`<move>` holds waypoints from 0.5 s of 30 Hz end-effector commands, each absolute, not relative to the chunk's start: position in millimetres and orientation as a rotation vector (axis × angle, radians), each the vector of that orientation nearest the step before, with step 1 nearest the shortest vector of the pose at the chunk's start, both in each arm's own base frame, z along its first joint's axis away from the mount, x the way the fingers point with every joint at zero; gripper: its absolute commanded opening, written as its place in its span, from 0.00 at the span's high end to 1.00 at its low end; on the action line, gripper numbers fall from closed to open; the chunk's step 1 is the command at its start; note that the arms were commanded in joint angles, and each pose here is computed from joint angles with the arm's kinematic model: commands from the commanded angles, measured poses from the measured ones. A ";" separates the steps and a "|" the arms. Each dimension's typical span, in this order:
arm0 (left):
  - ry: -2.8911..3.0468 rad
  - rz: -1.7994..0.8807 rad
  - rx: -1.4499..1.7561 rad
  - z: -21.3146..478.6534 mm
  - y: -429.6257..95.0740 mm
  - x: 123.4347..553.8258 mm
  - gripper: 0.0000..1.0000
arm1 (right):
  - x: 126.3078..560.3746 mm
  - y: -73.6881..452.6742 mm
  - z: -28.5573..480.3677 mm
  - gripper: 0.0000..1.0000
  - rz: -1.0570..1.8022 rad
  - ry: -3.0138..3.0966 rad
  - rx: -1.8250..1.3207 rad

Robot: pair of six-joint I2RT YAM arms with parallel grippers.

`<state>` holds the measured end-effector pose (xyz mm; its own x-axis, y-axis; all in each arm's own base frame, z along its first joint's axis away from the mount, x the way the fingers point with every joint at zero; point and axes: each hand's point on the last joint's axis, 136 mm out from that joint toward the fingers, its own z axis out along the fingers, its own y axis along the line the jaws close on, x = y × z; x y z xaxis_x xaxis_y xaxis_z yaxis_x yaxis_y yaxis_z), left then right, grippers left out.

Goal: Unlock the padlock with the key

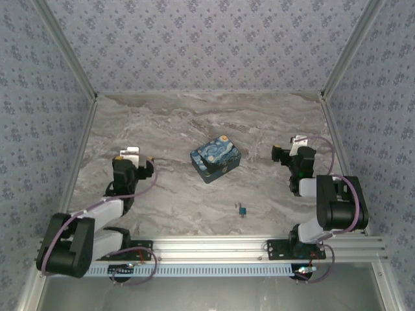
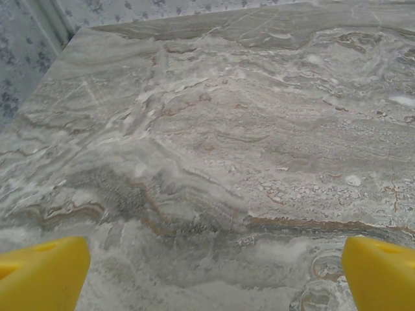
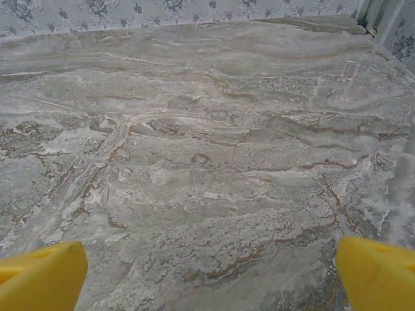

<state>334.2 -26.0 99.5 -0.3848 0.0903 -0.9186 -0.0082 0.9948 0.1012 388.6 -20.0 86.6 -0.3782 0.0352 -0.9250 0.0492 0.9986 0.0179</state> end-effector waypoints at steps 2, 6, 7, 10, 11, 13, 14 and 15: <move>1.830 0.083 0.163 124.4 -40.3 354.1 0.01 | 389.1 -22.0 82.7 0.00 -0.039 1.978 0.053; 1.807 0.095 0.219 122.7 -43.0 359.6 0.01 | 389.2 -22.0 82.9 0.00 -0.040 1.978 0.053; 1.804 0.087 0.220 119.9 -41.9 359.8 0.01 | 389.4 -22.1 83.2 0.00 -0.039 1.977 0.054; 1.775 0.073 0.198 116.0 -34.9 361.5 0.01 | 389.2 -22.0 82.9 0.00 -0.040 1.978 0.053; 1.778 0.065 0.166 114.9 -29.8 361.5 0.01 | 389.1 -21.8 82.5 0.00 -0.039 1.979 0.053; 1.781 0.023 0.134 112.5 -22.4 362.1 0.00 | 389.6 -22.1 83.4 0.00 -0.040 1.976 0.053; 1.784 0.018 0.113 109.5 -18.9 363.7 0.00 | 389.0 -21.8 82.3 0.00 -0.038 1.979 0.053; 1.795 0.015 0.096 104.5 -15.6 366.0 0.01 | 389.3 -22.3 82.7 0.00 -0.040 1.978 0.054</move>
<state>359.9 -14.3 91.9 -0.2958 0.1244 -0.9471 0.0406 0.9922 0.1177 388.6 -20.0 86.4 -0.3791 0.0318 -0.9248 0.0479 0.9987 0.0147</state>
